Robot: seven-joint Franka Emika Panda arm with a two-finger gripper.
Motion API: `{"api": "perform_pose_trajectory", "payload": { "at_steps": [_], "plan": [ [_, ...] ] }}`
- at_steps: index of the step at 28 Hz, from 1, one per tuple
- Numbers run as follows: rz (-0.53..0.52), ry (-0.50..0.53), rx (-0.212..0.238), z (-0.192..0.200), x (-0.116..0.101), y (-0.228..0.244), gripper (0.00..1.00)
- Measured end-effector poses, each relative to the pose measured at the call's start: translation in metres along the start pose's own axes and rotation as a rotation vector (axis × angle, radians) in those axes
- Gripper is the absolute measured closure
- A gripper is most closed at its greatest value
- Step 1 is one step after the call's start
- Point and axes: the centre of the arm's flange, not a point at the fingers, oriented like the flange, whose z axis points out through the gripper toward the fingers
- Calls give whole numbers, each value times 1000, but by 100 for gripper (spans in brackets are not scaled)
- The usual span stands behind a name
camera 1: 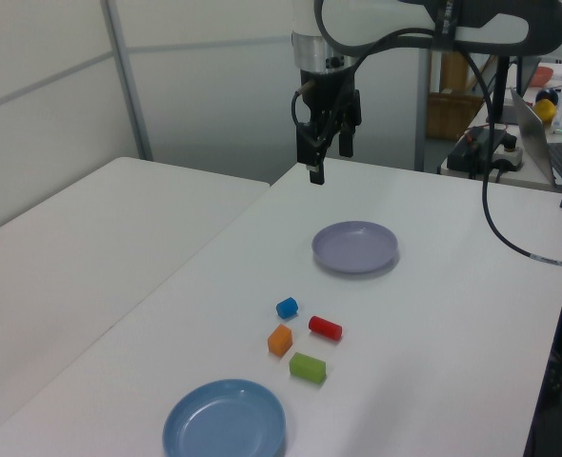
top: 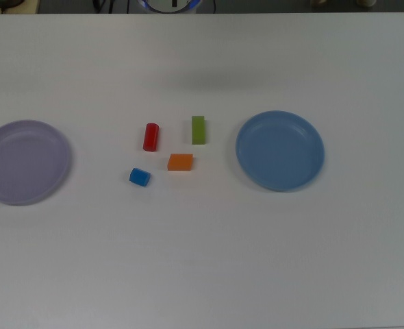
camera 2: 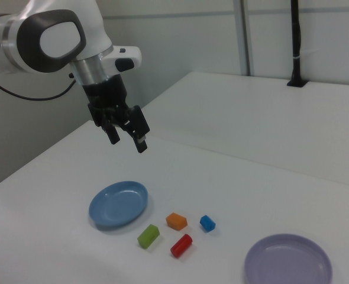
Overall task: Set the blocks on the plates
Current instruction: 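Move the gripper down toward the orange block, then grasp the orange block and lift it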
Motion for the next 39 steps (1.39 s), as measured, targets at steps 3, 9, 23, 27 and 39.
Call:
{"api": "perform_pose_trajectory", "payload": {
  "at_steps": [3, 9, 23, 27, 39],
  "plan": [
    [-2, -15, 13, 8, 4, 1, 0],
    [-16, -3, 46, 20, 17, 15, 0],
    [-56, -35, 51, 129, 80, 18, 0],
    [-86, -43, 54, 164, 90, 14, 0],
    [-157, -51, 60, 257, 85, -30, 0]
  ]
}}
